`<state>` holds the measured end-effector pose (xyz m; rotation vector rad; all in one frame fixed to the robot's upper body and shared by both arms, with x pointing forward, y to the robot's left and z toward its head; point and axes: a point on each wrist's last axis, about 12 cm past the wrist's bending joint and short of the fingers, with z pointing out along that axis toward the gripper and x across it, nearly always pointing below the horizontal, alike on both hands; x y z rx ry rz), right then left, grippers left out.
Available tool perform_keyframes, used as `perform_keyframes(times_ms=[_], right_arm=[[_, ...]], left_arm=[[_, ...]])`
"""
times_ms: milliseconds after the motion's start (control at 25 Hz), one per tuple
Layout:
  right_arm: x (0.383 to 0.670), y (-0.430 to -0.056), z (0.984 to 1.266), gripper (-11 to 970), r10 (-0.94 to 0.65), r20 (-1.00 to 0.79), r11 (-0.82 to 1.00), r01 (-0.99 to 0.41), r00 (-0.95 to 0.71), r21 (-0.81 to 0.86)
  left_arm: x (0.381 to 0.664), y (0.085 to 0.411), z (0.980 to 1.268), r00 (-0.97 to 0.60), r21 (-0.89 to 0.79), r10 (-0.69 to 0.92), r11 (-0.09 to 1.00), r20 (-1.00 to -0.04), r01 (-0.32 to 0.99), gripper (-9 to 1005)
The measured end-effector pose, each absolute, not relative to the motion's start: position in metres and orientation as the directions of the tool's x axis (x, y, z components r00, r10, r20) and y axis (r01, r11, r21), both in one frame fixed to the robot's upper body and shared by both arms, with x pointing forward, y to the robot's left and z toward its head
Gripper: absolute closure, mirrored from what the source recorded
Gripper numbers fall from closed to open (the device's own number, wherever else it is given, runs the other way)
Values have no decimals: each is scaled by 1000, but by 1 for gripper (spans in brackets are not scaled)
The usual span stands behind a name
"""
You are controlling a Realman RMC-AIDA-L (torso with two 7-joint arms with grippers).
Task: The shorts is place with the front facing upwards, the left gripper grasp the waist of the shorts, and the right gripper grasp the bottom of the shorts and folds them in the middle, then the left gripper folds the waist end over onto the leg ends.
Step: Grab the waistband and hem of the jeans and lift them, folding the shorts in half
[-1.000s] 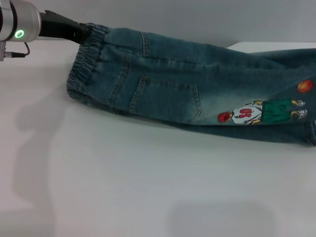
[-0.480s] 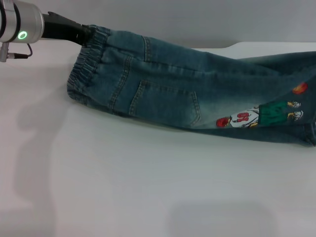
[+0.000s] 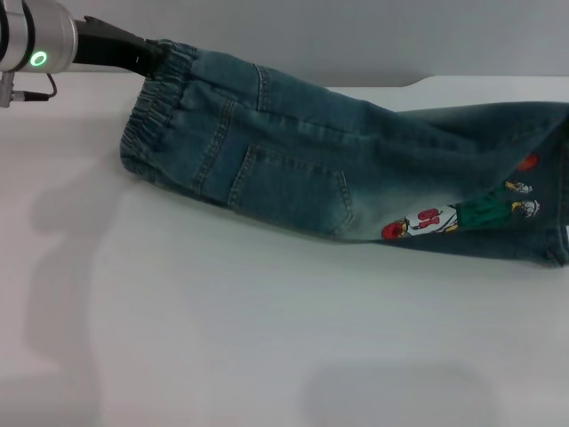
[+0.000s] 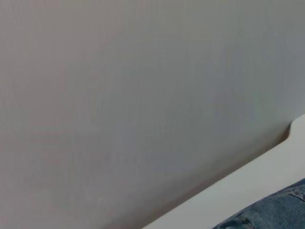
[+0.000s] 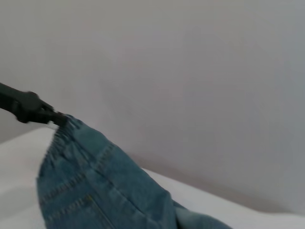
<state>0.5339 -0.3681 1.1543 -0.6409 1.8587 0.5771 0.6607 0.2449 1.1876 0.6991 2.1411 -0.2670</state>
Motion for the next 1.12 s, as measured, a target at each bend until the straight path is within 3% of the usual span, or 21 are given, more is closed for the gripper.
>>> perform_keyframes(times_ms=[560,1120], right_arm=[[515,-384,1166,903,-84,-994,764,-645,-67,-21],[488,-384,1146,899,-83,-995,718,-695,-53,-22]], left_arm=[[661,248,1187,-485,58,381,829,-787,556,935],[661,248,1186,-485,59,378,831,-789,553,933]])
